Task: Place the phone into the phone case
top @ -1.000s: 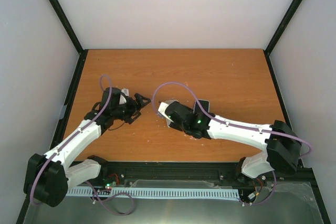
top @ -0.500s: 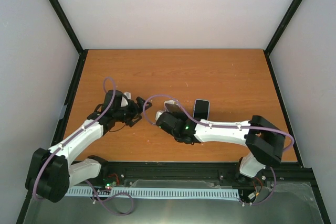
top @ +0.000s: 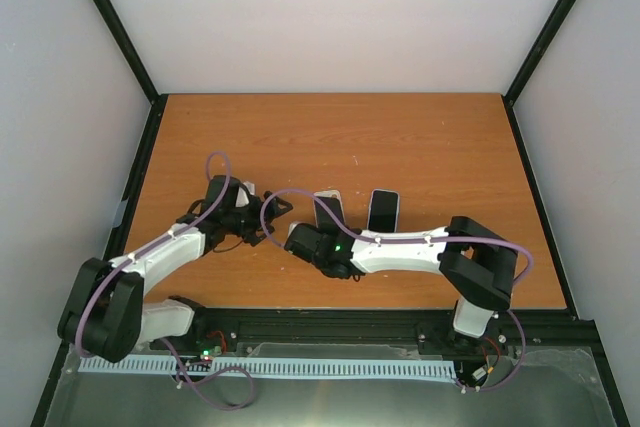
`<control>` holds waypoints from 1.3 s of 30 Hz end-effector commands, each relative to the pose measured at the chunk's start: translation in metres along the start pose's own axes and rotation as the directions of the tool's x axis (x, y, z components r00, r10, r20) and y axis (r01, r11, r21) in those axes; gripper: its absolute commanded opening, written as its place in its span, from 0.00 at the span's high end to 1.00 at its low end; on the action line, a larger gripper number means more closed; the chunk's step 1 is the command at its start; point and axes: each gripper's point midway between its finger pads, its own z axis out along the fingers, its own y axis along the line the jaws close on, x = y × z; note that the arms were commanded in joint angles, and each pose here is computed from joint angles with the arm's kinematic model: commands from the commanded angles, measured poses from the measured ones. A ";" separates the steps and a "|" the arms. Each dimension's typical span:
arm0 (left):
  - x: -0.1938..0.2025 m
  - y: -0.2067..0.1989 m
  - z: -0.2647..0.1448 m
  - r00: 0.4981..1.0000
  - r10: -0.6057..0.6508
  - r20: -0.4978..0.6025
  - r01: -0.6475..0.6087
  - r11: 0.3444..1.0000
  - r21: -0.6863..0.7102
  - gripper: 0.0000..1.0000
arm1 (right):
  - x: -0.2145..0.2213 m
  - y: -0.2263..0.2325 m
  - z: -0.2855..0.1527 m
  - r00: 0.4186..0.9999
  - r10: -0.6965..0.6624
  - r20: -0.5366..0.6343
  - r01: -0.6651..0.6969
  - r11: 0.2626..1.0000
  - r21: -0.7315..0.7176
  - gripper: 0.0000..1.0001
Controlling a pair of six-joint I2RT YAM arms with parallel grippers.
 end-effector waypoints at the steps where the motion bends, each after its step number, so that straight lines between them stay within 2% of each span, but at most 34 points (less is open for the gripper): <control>1: 0.000 0.005 0.008 0.999 0.027 -0.019 -0.027 1.000 0.005 0.08 | -0.006 0.015 0.000 0.999 0.039 0.008 -0.038 0.997 -0.067 0.69; 8: -0.004 0.015 0.013 0.999 0.039 -0.009 -0.039 0.999 -0.031 0.13 | -0.005 0.023 0.005 0.997 0.068 0.036 -0.064 0.994 -0.090 0.63; 15: -0.003 0.018 0.018 0.999 0.043 -0.022 -0.044 0.998 -0.034 0.18 | -0.007 0.014 -0.002 0.973 0.211 0.090 -0.195 0.967 -0.162 0.43; 17: -0.005 0.017 0.019 0.998 0.053 -0.021 -0.053 0.998 -0.033 0.21 | -0.006 0.004 -0.008 0.943 0.315 0.109 -0.289 0.936 -0.203 0.39; 18: -0.006 0.016 0.019 0.998 0.057 -0.019 -0.058 0.998 -0.033 0.22 | -0.007 -0.003 -0.011 0.918 0.379 0.119 -0.346 0.909 -0.231 0.38; 20: -0.007 0.015 0.021 0.998 0.067 -0.020 -0.068 0.997 -0.031 0.26 | -0.004 -0.021 -0.018 0.832 0.543 0.119 -0.489 0.816 -0.308 0.35; 23: -0.007 0.012 0.026 0.997 0.071 -0.039 -0.072 0.997 -0.016 0.31 | 0.011 -0.047 -0.013 0.647 0.762 0.024 -0.680 0.591 -0.433 0.35; 25: -0.006 0.012 0.031 0.996 0.066 -0.059 -0.067 0.998 -0.006 0.35 | 0.019 -0.053 -0.007 0.561 0.827 -0.041 -0.749 0.486 -0.451 0.37; 31: 0.002 0.011 0.048 0.991 0.069 -0.110 -0.071 0.997 -0.016 0.37 | 0.030 -0.045 0.018 0.429 0.883 -0.191 -0.830 0.302 -0.469 0.48; 39: 0.002 0.011 0.057 0.990 0.074 -0.123 -0.079 0.996 -0.035 0.41 | 0.030 -0.022 0.050 0.383 0.871 -0.308 -0.852 0.204 -0.482 0.47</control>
